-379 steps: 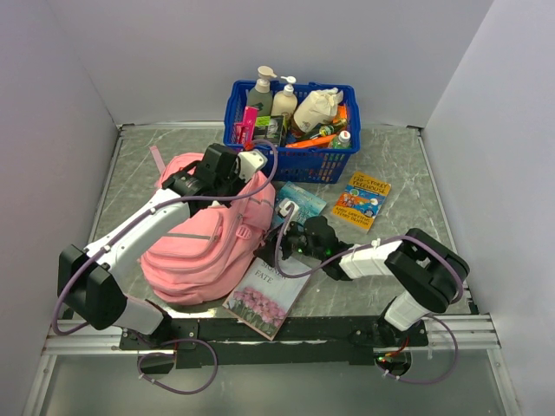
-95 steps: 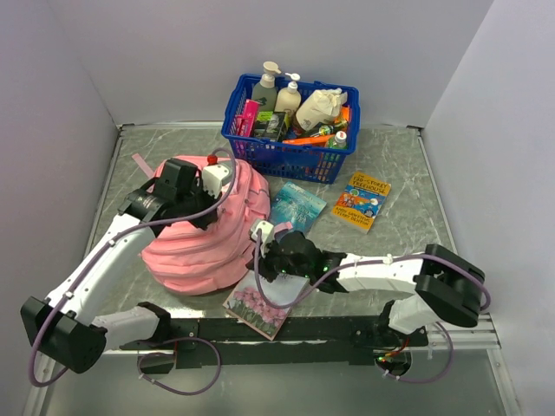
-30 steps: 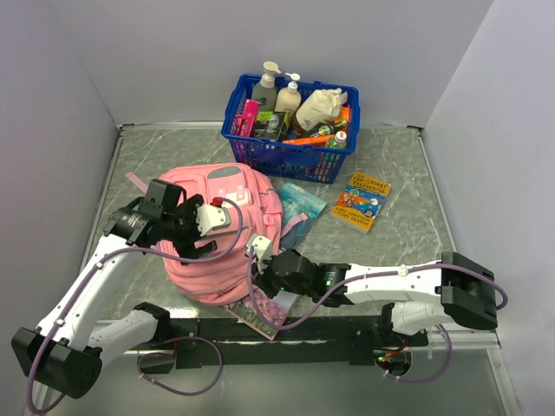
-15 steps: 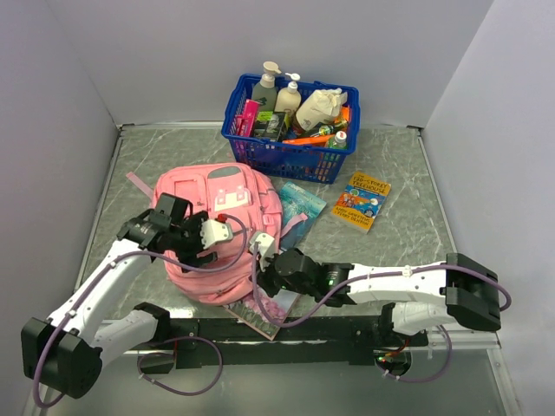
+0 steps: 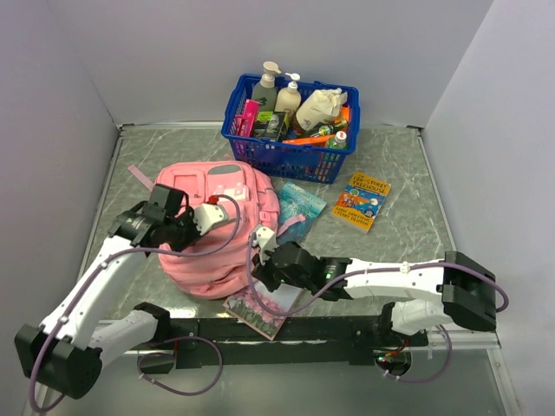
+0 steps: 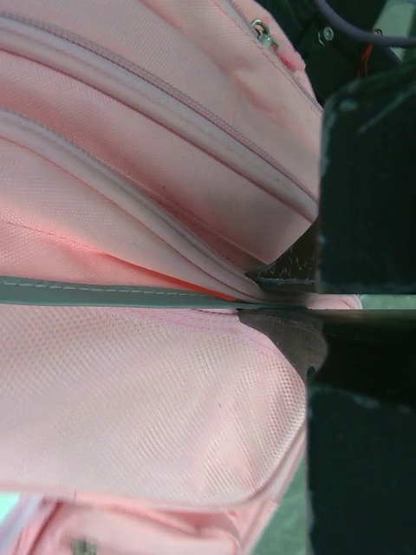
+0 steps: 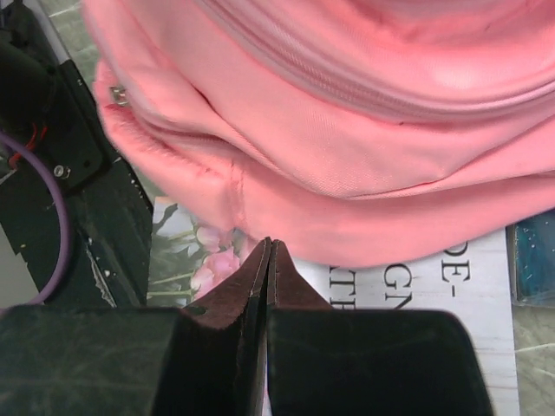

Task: Pack the student bag
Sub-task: Unzip the student bag at the center of the board.

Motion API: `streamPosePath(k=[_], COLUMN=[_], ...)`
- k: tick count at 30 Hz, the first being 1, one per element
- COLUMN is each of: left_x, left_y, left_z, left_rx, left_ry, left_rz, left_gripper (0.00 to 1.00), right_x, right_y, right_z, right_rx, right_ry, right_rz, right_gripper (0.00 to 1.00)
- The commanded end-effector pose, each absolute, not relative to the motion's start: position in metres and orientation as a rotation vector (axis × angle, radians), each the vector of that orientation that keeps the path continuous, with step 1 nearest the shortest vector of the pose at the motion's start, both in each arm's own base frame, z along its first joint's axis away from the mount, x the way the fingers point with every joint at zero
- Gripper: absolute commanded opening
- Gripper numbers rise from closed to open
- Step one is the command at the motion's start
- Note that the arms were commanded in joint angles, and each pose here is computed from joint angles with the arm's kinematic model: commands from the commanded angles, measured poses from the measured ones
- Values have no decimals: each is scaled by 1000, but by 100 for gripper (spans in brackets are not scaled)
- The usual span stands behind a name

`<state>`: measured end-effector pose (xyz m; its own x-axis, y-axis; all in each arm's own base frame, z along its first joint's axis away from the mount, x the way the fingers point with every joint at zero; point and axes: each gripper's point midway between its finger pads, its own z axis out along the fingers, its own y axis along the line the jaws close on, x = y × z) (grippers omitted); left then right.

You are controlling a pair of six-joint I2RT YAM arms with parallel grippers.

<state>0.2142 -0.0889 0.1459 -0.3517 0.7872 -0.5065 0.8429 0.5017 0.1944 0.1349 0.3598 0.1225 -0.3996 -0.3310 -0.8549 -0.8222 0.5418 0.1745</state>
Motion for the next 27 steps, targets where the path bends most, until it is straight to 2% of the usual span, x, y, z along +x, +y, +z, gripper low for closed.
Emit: streamPosePath(k=[1, 7, 13, 18, 21, 22, 23, 24, 25, 26, 27], left_x=[237, 200, 175, 184, 209, 222, 227, 227, 233, 235, 237], left_y=[-92, -103, -115, -129, -126, -127, -126, -127, -130, -134, -136], left_z=[239, 278, 276, 273, 243, 241, 233, 220, 220, 216, 214], left_rx=[1048, 1083, 1167, 1164, 1157, 1143, 1140, 1153, 1147, 1142, 1137], left_ry=[2001, 1962, 1997, 1967, 2008, 1981, 1996, 2016, 1997, 2006, 2012], left_rz=[-74, -222, -377, -447, -371, -338, -321, -332, -336, -360, -372], left_gripper=[1, 1, 1, 1, 1, 1, 1, 1, 1, 1, 1], right_x=[143, 163, 231, 283, 282, 279, 271, 269, 267, 260, 258], right_y=[374, 390, 417, 430, 418, 412, 398, 391, 385, 369, 360], right_z=[142, 133, 164, 190, 197, 194, 170, 182, 182, 158, 168], right_rx=[-906, -895, -813, -825, -808, -800, -804, -775, -754, -749, -722], right_ry=[1973, 2028, 2026, 2021, 1985, 1985, 2025, 1975, 1954, 1987, 1952], right_rz=[802, 798, 872, 807, 798, 794, 762, 773, 775, 734, 735], right_gripper=[0, 0, 0, 0, 0, 4, 12, 38, 48, 55, 71])
